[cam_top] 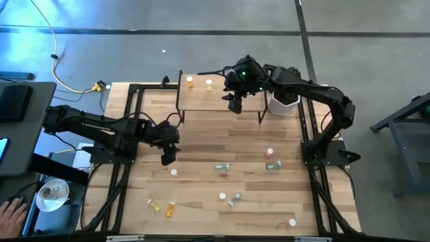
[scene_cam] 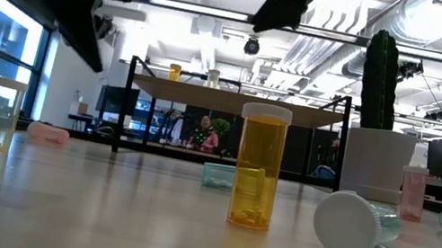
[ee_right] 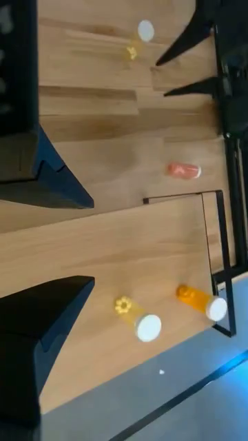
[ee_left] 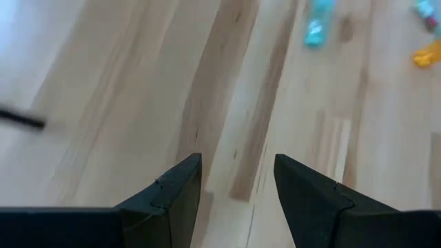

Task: Pick and place medicine bottles onto shelf by color
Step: Put the top left pink pill bottle on the shelf

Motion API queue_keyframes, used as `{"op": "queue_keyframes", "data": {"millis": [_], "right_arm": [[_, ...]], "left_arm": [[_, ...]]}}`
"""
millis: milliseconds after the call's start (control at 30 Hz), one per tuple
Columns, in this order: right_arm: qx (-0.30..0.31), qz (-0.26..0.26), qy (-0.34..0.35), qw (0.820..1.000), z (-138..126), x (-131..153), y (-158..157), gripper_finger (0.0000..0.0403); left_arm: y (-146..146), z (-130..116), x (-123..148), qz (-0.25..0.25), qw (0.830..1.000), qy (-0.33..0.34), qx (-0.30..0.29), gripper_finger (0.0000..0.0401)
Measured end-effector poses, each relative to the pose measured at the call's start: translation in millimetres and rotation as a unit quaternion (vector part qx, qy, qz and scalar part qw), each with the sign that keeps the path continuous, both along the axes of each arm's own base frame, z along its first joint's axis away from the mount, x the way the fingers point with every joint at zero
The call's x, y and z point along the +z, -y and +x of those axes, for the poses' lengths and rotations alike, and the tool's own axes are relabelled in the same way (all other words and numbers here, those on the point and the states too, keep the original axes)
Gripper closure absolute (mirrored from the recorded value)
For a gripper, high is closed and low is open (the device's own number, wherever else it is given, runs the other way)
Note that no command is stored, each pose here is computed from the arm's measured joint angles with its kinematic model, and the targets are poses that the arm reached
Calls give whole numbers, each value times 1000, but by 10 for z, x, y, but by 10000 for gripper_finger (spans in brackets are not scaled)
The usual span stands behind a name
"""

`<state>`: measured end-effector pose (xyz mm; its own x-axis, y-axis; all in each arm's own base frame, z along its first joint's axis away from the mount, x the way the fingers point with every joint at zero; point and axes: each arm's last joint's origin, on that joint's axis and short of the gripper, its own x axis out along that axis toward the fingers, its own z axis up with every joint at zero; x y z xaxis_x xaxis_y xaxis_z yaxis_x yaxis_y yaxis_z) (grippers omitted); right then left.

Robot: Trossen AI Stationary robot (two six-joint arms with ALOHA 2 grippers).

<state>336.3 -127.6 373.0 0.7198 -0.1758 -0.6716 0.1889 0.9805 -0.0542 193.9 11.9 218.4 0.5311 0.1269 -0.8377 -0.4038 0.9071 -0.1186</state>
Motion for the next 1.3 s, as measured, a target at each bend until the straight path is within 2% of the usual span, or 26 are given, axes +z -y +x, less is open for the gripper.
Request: {"op": "queue_keyframes", "data": {"millis": [133, 333, 400, 500, 633, 700, 900, 1100, 1300], "right_arm": [[-9, -7, -21, 1000, -13, -14, -69, 242], [-12, -14, -37, 999, -58, 6, -144, 242], [-10, -14, -38, 999, -59, 9, -158, 242], [-10, -13, -42, 999, -62, 4, -165, 242], [-10, -13, -42, 999, -63, 4, -163, 242], [-10, -13, -42, 999, -63, 4, -163, 242], [-10, -14, -39, 999, -59, 7, -162, 242], [-9, -15, -38, 999, -58, 9, -162, 242], [-9, -15, -39, 999, -58, 8, -162, 242]], "left_arm": [[-11, -90, -48, -11, 995, -41, 86, 229], [-40, -225, -94, 21, 981, -98, 164, 229], [-51, -239, -96, 37, 980, -105, 163, 229], [-89, -244, -95, 62, 983, -119, 129, 229], [-150, -252, -100, 68, 986, -139, 67, 229], [-184, -257, -101, 62, 986, -143, 55, 229], [-305, -271, -101, 40, 987, -138, 71, 229], [-489, -246, -17, 15, 983, -100, 156, 229], [-639, -172, 138, 7, 988, -98, 122, 229]]}}
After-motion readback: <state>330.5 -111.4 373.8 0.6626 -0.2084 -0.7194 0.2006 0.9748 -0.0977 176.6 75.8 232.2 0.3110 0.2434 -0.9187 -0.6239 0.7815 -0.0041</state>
